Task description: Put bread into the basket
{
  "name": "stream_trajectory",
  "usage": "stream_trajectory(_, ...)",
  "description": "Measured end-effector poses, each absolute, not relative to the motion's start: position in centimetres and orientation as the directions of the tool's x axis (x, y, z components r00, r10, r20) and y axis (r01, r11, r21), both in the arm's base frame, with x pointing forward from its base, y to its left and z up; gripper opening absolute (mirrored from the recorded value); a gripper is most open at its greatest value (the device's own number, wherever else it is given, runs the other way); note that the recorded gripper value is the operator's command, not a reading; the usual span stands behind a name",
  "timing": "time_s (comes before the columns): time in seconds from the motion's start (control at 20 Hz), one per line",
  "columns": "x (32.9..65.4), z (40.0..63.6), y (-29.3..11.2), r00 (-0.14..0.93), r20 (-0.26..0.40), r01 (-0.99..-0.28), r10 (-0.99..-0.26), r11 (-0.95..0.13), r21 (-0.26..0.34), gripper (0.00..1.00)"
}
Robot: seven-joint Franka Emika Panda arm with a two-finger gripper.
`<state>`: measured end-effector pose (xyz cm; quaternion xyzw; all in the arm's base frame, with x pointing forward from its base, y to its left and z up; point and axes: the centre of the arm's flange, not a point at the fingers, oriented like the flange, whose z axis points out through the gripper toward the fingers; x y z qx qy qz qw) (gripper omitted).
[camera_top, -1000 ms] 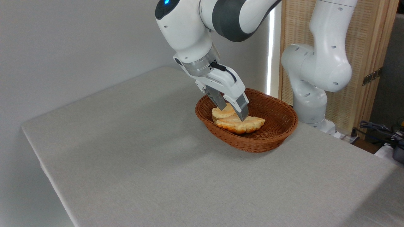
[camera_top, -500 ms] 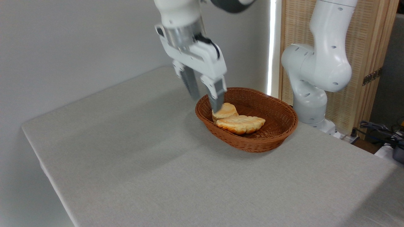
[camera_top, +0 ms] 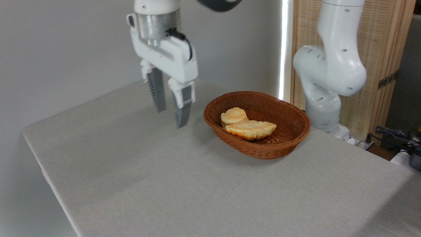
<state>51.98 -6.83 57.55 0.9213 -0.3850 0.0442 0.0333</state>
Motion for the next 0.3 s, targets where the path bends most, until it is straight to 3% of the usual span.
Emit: stream_trajectory(0.3, 54.9, 56.6, -7.4, 0.7, 0.121, -0.709, -0.704, -0.705, 0.005, 1.0)
